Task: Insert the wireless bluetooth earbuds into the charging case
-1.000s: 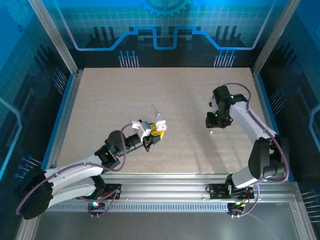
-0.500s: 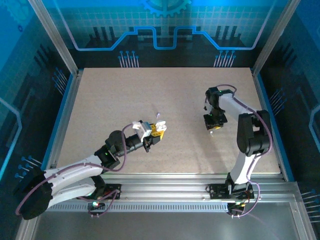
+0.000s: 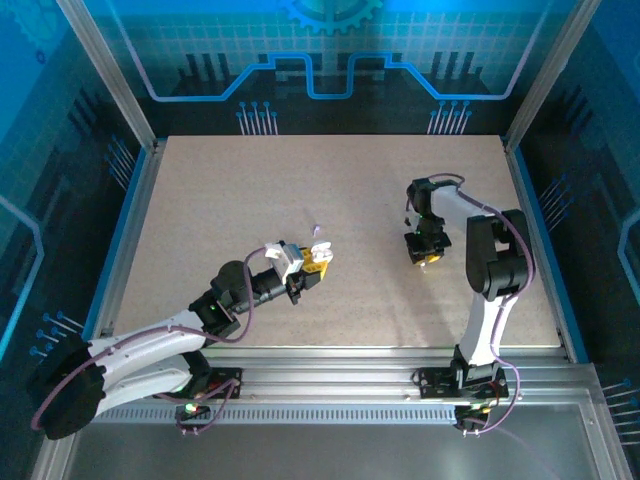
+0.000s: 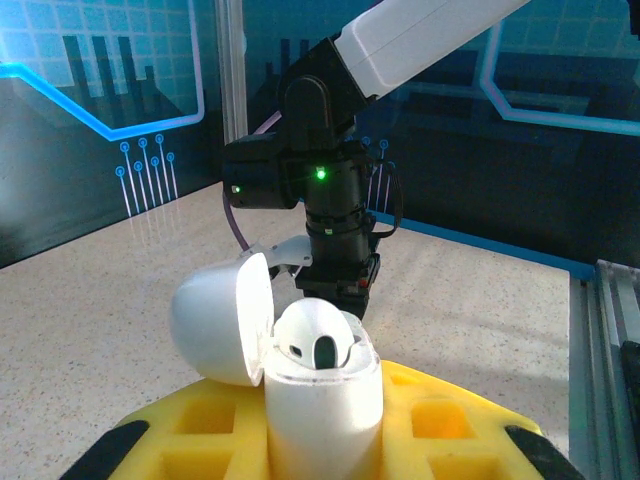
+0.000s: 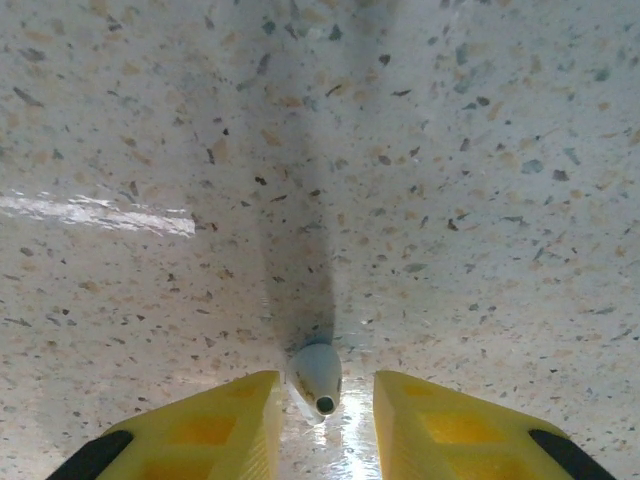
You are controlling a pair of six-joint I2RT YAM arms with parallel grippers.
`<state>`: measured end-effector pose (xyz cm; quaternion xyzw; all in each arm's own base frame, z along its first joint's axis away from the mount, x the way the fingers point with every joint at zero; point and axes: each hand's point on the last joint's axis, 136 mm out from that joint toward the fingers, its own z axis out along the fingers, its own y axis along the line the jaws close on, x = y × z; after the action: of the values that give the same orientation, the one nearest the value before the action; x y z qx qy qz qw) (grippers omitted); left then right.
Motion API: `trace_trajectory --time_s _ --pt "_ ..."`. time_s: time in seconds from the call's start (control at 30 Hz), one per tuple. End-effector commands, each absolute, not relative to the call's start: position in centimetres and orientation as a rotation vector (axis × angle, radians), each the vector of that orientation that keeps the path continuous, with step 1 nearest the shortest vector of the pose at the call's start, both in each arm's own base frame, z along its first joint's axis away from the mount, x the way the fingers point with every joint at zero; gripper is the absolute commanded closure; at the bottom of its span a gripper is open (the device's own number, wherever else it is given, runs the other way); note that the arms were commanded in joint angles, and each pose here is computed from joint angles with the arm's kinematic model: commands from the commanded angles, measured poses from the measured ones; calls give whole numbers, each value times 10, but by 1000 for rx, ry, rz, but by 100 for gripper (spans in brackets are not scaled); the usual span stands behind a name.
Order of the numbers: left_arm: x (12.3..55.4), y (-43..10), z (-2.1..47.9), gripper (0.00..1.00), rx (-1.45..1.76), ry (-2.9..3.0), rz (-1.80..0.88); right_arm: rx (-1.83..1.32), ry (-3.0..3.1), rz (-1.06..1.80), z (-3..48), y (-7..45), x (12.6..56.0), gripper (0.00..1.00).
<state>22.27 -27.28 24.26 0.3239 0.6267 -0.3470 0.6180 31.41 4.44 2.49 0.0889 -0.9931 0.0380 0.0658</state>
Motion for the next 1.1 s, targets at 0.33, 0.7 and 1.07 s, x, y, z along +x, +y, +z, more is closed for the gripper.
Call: trace_trajectory --time_s 0.33,0.7,1.07 --pt "224 -273 260 82 735 1400 -784 256 -2933 73 10 45 309 73" --pt "225 -274 257 82 738 1412 -782 247 -2927 92 2 43 309 80" --pt "231 -283 235 82 743 1463 -807 164 -3070 -80 37 62 310 82"
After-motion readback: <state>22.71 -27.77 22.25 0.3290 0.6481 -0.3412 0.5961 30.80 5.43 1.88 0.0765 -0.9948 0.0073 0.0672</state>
